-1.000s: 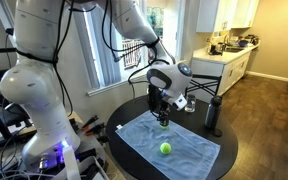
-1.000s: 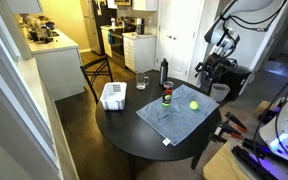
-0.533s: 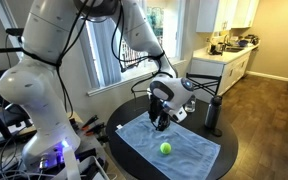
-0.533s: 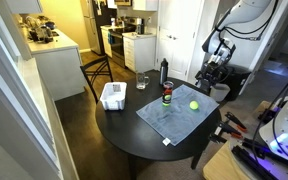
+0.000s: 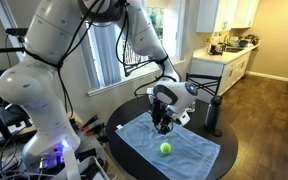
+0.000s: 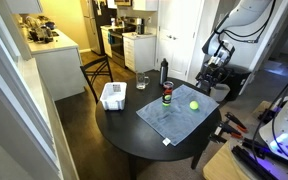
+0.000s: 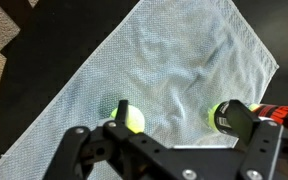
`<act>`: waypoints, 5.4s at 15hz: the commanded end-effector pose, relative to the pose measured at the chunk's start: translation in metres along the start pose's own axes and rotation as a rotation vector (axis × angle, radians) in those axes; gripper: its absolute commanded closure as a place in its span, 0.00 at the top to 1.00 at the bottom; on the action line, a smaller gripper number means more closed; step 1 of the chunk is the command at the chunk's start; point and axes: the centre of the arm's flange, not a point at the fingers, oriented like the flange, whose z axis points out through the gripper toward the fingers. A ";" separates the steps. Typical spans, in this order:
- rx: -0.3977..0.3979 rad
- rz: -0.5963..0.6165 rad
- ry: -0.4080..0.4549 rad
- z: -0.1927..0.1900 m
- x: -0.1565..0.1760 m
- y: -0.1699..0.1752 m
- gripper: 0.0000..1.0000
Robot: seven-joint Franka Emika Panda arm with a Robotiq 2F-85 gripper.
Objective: Lift the tennis ball from the towel and put it in the tennis container
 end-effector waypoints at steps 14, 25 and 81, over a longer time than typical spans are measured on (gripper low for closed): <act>-0.059 0.244 -0.001 0.104 0.099 -0.003 1.00; -0.152 0.472 -0.198 0.147 0.164 -0.027 1.00; -0.168 0.299 0.211 0.110 0.180 -0.110 0.43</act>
